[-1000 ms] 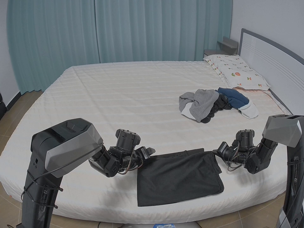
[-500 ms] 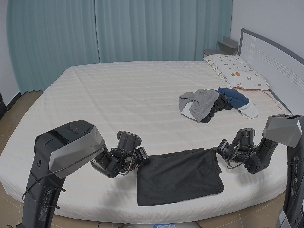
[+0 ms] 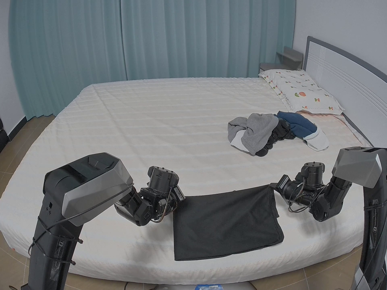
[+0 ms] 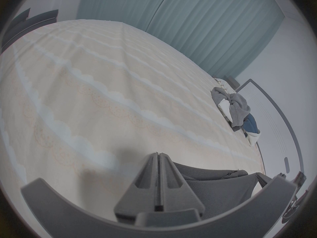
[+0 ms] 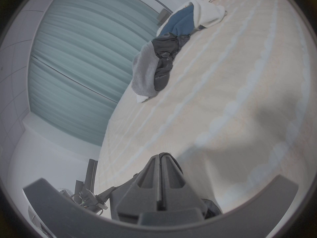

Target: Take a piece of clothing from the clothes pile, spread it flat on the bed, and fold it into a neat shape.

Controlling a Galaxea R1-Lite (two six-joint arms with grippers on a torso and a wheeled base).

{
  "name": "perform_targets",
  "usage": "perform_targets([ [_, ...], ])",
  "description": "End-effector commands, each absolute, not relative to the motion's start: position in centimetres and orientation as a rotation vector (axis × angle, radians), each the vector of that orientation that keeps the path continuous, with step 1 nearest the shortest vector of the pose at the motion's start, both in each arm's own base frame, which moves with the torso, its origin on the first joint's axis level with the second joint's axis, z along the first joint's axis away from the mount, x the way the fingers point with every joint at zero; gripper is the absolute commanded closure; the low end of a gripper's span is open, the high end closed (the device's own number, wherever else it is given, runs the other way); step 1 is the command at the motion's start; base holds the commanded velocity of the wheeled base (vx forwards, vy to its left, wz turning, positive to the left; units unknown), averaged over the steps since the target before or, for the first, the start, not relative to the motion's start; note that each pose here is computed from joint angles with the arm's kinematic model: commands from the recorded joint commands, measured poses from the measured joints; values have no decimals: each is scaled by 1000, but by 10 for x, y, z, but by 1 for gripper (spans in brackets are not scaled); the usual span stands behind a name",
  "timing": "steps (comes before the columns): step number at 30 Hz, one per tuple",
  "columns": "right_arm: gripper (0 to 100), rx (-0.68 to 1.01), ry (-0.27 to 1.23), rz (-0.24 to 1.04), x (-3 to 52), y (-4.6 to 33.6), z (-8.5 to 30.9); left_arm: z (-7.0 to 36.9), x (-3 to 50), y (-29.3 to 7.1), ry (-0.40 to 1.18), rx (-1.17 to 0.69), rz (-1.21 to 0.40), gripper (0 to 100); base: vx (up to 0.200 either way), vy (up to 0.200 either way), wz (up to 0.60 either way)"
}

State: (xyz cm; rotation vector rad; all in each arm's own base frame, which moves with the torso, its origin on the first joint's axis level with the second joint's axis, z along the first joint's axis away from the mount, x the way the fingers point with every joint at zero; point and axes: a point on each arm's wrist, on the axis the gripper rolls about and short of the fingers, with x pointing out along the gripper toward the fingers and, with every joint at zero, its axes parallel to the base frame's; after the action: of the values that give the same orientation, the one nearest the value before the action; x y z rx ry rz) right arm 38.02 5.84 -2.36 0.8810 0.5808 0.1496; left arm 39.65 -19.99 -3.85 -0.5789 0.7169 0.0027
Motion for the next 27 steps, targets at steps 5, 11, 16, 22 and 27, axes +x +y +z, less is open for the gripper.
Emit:
perform_targets([
  [5, 100, 872, 578, 166, 384, 65, -35, -42, 397, -197, 723, -579, 13, 100, 0, 0, 0],
  [11, 100, 871, 570, 167, 390, 66, -39, -42, 397, -197, 723, -579, 13, 100, 0, 0, 0],
  [16, 100, 863, 574, 168, 391, 67, -43, -42, 397, -197, 724, -578, 15, 100, 0, 0, 0],
  [22, 0, 859, 583, 173, 390, 70, -45, -42, 397, -197, 730, -577, 17, 100, 0, 0, 0],
  [27, 0, 857, 591, 175, 383, 71, -39, -41, 397, -197, 727, -580, 16, 0, 0, 0, 0],
])
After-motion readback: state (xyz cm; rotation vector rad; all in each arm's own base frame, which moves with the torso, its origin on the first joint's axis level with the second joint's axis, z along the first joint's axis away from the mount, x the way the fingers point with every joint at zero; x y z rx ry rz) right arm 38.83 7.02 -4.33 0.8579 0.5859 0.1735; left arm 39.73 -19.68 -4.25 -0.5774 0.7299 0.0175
